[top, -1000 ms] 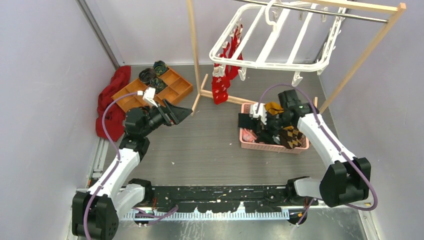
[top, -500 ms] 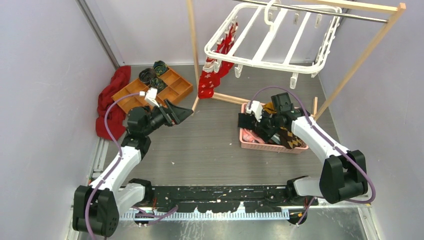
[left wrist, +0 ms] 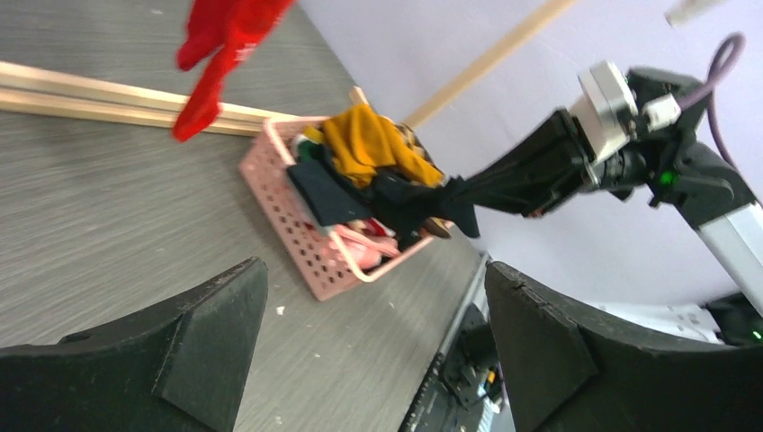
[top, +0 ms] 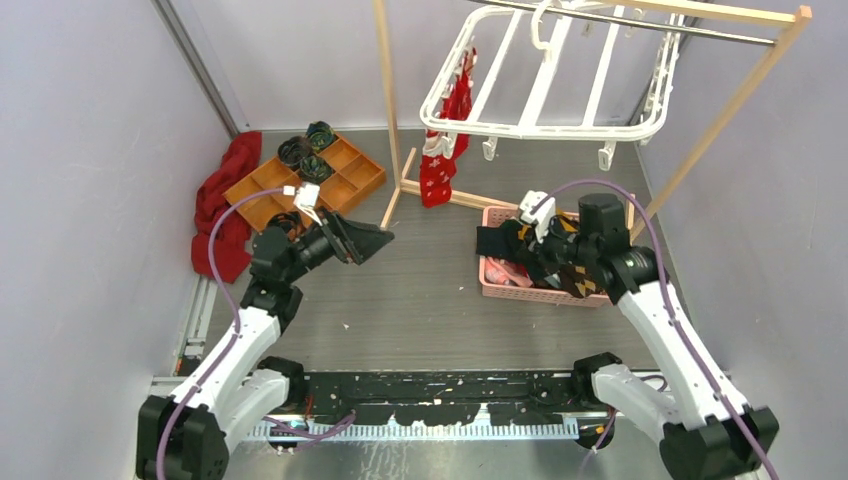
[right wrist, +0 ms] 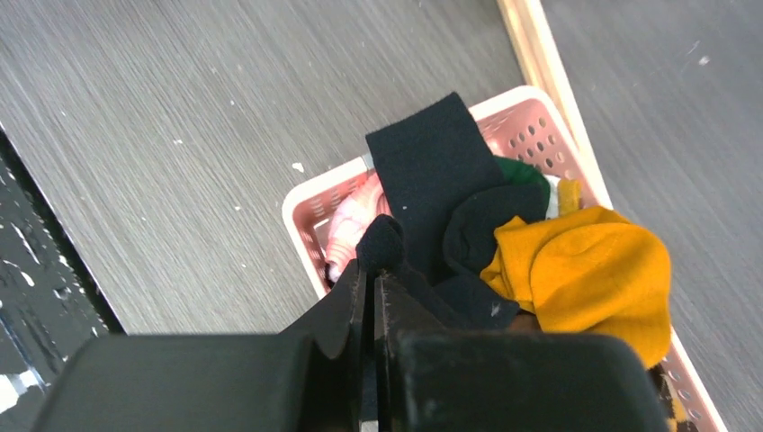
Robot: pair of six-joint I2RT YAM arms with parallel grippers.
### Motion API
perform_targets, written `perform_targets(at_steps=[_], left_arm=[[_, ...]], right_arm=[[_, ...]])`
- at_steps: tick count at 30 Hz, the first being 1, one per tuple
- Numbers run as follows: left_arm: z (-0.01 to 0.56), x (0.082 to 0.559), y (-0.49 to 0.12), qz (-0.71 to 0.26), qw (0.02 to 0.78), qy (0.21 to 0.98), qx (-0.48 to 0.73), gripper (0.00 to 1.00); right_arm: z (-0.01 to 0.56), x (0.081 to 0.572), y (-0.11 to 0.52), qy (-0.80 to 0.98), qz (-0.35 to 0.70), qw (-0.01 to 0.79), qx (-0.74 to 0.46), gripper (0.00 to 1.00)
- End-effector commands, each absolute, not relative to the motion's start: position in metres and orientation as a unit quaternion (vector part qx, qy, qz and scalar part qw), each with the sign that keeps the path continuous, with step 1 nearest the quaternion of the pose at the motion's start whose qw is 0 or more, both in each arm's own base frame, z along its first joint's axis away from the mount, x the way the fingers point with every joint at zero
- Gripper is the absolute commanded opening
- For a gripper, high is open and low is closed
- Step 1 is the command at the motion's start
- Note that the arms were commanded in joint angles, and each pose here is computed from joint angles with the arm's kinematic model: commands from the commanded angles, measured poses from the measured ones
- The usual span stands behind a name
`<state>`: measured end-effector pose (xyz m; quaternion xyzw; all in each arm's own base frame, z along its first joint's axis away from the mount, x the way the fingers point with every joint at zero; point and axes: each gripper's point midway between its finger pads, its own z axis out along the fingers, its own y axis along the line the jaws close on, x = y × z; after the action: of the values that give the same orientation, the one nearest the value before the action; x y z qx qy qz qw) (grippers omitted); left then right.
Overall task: Clip the socks to the hanger
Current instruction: Pick up the sock from the bin.
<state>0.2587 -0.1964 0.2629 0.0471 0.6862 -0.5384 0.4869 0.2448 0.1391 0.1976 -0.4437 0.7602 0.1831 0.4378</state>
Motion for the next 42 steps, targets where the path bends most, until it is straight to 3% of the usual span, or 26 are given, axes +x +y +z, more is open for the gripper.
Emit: perform_targets(at_steps=[1,7,24,36,42], left_arm=[[0.285,0.225,-0.227,-0.556,0.518,0.633,0.148,0.9],[0.284,0.193,-0.267,-0.559,0.528,0.599,0.225,0.9],[0.286,0.152,-0.369,-0.568,0.541,0.526,0.328,0.86],[0.263,0.176,-0.356,-0.413,0.63,0.501,0.426,0.92],[0.268,0.179,-0.372,-0.425,0.617,0.476,0.46,0.92]], right_arm=[[0.22,0.23,0.144,0.751,0.212,0.48,-0.4,0.01],[0.27,0.213,0.15,0.706,0.247,0.564,-0.349,0.01],[0.368,0.165,0.187,0.593,0.412,0.595,-0.353,0.01],[0.373,0.144,0.197,0.555,0.457,0.577,-0.388,0.01],[0.373,0.139,0.2,0.546,0.47,0.566,-0.4,0.02]])
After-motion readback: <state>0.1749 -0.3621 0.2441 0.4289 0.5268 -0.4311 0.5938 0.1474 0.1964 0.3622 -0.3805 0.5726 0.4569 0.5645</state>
